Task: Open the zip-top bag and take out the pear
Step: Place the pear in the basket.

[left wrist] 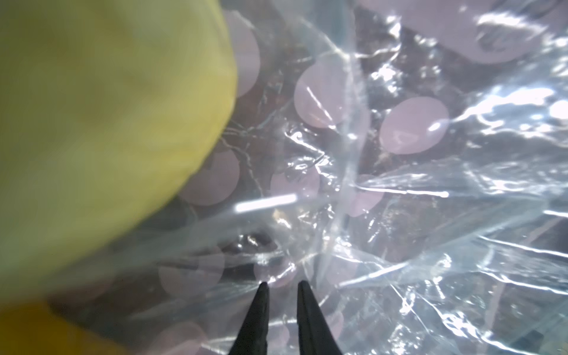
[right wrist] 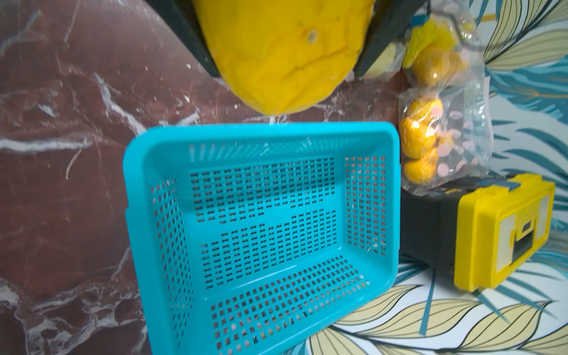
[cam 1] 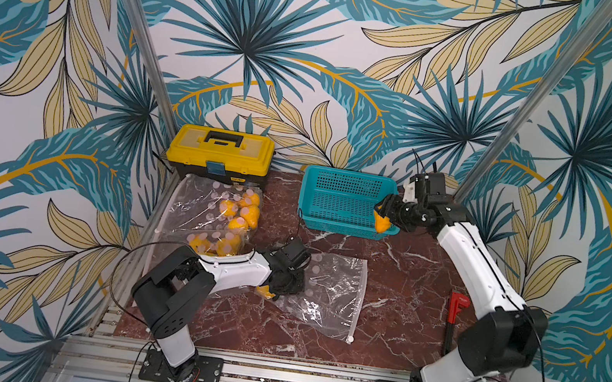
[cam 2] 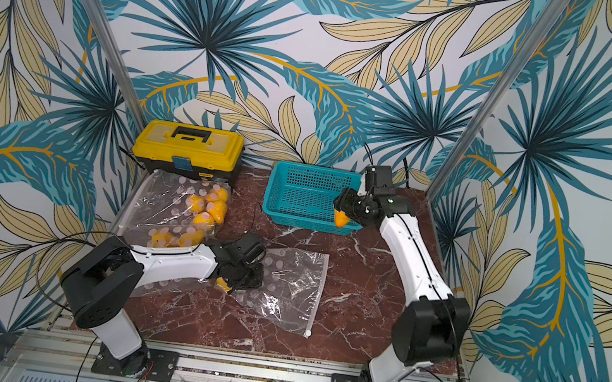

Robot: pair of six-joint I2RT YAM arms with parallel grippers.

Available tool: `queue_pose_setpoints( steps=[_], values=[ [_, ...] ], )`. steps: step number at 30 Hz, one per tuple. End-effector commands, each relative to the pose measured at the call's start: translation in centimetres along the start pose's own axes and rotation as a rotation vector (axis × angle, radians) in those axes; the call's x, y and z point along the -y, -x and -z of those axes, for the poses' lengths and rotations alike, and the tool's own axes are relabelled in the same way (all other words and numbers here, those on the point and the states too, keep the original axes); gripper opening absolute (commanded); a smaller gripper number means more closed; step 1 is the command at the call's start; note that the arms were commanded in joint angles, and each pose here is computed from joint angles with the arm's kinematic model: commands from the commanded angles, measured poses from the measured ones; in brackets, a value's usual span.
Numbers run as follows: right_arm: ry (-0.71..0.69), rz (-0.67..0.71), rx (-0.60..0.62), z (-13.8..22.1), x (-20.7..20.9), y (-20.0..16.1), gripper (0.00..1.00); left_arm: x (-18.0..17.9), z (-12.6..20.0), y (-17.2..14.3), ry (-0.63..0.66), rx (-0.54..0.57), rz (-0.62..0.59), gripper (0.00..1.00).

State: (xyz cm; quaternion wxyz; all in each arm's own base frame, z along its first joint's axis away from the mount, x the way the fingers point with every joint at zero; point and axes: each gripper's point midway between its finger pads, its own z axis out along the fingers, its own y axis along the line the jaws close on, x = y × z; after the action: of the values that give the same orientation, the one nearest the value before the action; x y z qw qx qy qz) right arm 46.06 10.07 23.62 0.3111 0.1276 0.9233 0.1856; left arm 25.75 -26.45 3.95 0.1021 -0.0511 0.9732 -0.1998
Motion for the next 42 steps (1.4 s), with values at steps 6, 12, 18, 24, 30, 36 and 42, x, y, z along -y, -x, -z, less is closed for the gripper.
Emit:
queue_pose_setpoints(
  steps=[6, 12, 18, 24, 30, 36, 42],
  values=[
    [-0.093, 0.051, -0.092, -8.9, 2.4, 3.6, 0.65, 2.5, 5.9, 3.1, -0.048, 0.122, -0.011, 0.30],
    [-0.161, 0.075, -0.141, -14.7, 4.8, 3.2, 0.65, 1.6, 8.7, 5.5, -0.035, 0.198, -0.004, 0.38],
    [-0.175, 0.087, -0.180, -17.5, 5.8, 2.3, 0.72, -0.5, 9.3, 7.3, 0.015, 0.222, -0.002, 0.47],
    [-0.170, 0.098, -0.164, -15.4, 5.0, 3.1, 0.80, -2.2, 9.0, 8.8, 0.027, 0.209, 0.014, 0.55],
    [-0.151, 0.108, -0.139, -10.0, 3.0, 4.0, 0.80, -3.6, 8.7, 11.1, 0.049, 0.218, 0.014, 0.59],
    [-0.093, 0.107, -0.144, -4.1, 1.1, 1.0, 0.79, -3.1, 7.0, 13.4, -0.022, 0.170, -0.003, 0.61],
    [-0.107, 0.047, -0.174, 0.4, 3.1, -4.8, 0.75, -2.4, 5.2, 13.1, -0.070, 0.113, -0.016, 0.60]
  ],
)
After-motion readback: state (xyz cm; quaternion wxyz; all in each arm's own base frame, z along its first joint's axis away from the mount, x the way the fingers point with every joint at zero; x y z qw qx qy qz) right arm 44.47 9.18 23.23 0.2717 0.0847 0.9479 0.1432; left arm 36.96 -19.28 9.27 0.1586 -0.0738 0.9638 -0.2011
